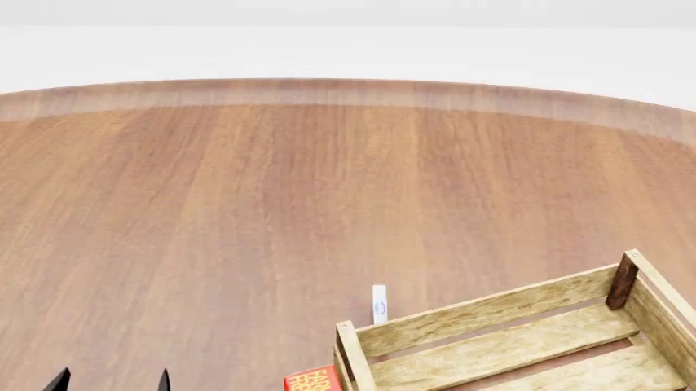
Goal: Pick up the tomato sauce, and put it in the wooden tray.
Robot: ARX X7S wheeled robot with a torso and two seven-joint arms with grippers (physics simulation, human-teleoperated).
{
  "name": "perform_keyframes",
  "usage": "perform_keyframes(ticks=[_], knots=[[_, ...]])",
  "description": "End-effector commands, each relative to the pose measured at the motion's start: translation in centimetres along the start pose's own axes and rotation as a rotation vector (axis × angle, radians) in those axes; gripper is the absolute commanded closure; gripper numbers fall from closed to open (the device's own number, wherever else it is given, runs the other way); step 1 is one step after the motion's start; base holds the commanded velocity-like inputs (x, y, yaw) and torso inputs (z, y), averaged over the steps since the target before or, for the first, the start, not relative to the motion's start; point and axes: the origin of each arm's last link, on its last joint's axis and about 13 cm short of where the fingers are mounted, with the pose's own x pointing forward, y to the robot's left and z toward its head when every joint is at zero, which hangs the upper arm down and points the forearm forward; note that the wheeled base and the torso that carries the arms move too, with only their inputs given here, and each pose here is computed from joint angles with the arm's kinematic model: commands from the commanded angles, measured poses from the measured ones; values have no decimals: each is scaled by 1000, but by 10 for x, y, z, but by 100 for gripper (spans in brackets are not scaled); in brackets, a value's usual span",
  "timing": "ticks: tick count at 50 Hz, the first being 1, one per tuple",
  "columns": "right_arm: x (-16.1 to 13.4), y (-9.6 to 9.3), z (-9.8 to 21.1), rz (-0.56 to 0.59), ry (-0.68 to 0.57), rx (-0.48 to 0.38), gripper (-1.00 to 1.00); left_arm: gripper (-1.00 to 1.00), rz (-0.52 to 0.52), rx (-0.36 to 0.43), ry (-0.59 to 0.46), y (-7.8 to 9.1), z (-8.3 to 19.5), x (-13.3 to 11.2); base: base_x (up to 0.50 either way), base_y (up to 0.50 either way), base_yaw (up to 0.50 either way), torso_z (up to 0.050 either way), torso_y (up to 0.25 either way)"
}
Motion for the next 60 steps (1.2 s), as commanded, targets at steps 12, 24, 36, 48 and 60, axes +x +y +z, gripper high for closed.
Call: perform_keyframes(ticks=[12,24,36,48,60], knots=[[-25,7,61,31,-322,-73,100,-100,-1,-1,0,1,1,-1,0,0,0,0,0],[-26,6,100,6,-471,-112,100,-100,-1,1,1,0,0,0,0,0,0,0,0],[9,-6,145,-81,-509,-85,100,-100,-1,1,0,0,1,0,0,0,0,0,1],[73,-18,187,-171,-443,-88,100,-100,-1,1,1,0,1,0,1,0,0,0,0],[127,-25,202,-207,-342,-87,100,-100,-1,2,1,0,1,-1,0,0,0,0,0]])
